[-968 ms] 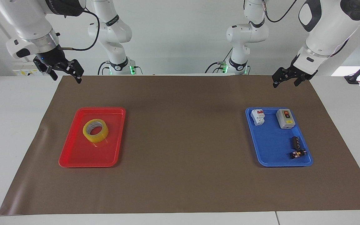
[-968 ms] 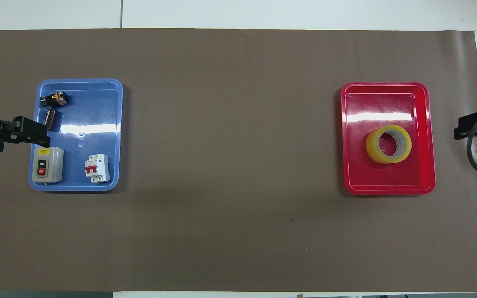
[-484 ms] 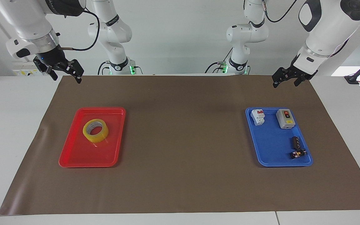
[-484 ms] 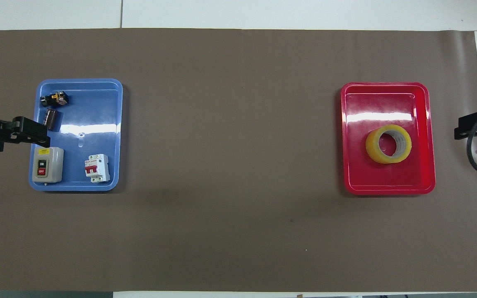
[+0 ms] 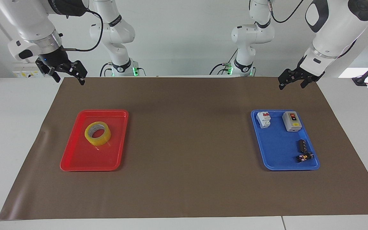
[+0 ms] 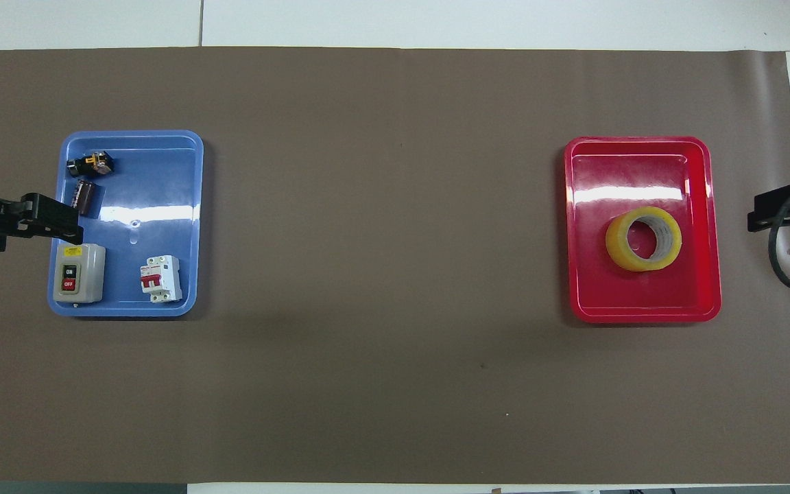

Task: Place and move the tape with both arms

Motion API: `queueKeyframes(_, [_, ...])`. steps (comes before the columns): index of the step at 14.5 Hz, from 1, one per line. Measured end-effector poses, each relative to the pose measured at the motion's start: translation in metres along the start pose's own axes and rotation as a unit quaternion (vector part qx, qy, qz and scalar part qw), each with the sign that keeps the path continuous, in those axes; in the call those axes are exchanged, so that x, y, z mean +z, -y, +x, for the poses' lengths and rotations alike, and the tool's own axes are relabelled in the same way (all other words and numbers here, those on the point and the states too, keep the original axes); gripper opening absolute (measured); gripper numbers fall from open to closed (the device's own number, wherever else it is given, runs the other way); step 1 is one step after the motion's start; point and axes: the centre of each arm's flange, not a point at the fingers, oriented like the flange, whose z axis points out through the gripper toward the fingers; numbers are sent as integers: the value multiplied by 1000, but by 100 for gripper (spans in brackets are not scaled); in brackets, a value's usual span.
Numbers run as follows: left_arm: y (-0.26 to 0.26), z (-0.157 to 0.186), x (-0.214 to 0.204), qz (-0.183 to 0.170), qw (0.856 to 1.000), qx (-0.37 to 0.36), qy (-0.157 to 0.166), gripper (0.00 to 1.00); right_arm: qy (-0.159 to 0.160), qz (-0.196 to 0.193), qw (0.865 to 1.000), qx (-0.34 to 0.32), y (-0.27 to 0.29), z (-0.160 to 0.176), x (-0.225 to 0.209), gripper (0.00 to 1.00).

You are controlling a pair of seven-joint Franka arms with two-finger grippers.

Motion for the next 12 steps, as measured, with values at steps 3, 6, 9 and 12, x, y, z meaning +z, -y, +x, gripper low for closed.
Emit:
queueKeyframes(3, [0,0,0,0,1000,0,0,100,0,1,1000,7,-7,1,0,100])
queueKeyframes(6, [0,0,0,0,1000,0,0,100,0,1,1000,3,-4,0,0,100])
queueKeyframes(9, [0,0,0,0,1000,0,0,100,0,1,1000,3,-4,0,0,100])
queueKeyframes(12, [0,0,0,0,1000,0,0,100,0,1,1000,3,-4,0,0,100])
